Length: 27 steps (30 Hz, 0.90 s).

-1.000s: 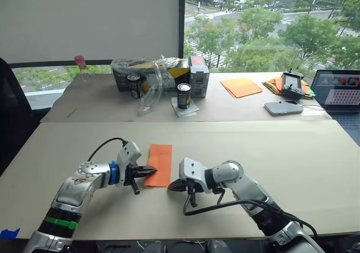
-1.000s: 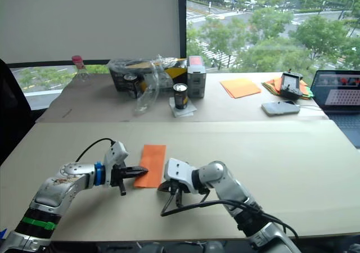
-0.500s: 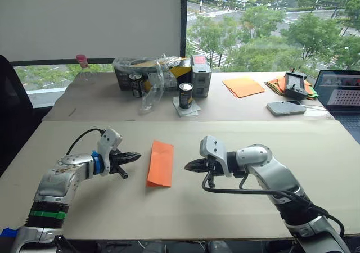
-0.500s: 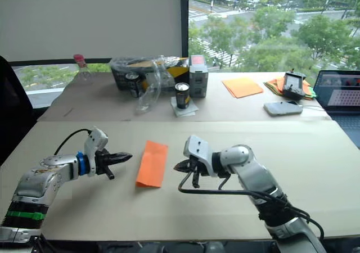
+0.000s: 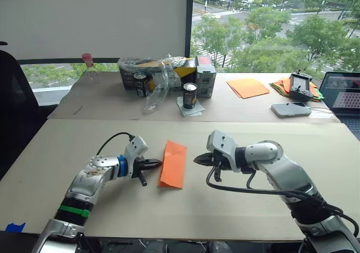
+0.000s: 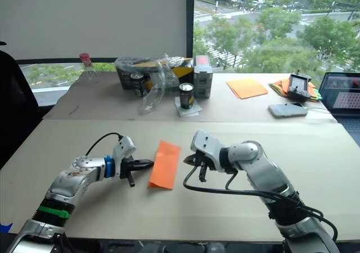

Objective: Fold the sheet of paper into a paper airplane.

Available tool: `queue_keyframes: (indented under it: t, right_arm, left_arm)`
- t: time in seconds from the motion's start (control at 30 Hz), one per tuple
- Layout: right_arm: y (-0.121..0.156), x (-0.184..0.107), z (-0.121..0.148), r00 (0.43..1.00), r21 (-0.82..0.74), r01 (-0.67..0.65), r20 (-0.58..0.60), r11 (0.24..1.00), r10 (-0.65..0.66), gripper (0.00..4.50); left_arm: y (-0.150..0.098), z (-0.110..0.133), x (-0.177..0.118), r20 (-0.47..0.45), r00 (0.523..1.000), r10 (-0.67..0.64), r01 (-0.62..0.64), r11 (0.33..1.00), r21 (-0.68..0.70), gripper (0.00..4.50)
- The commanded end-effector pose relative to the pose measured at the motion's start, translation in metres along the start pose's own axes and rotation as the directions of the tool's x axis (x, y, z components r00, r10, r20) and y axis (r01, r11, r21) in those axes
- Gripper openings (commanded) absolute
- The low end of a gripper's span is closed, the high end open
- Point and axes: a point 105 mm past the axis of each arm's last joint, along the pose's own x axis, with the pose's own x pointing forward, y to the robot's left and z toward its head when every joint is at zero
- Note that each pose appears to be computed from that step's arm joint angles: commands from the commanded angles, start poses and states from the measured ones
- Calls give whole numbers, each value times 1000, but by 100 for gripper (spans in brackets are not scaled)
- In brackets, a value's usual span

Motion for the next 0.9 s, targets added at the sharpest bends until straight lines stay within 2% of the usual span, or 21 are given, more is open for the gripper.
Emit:
queue_keyframes:
  t: [0.03,0.37,0.53,0.67,0.73,0.9]
  right_arm:
    - [-14,-14,6,996,-30,88,-10,996,-88,0]
    - [-23,-27,-5,986,-14,148,-82,989,-148,0]
    - [-24,-27,-1,987,-10,147,-71,989,-147,0]
    - [-19,-29,5,990,-4,133,-51,991,-133,0]
    - [-16,-30,7,991,1,128,-42,992,-128,0]
    - [-11,-30,10,992,6,123,-36,992,-123,0]
  left_arm:
    - [-13,8,14,9,998,-67,67,998,13,3]
    - [-37,6,15,2,990,-140,140,990,-23,3]
    - [-29,10,10,20,995,-93,94,995,-28,3]
    - [-24,26,-5,112,989,-95,105,991,-79,3]
    - [-26,26,-7,131,986,-103,115,989,-91,3]
    - [-33,26,10,118,987,-111,120,990,-73,3]
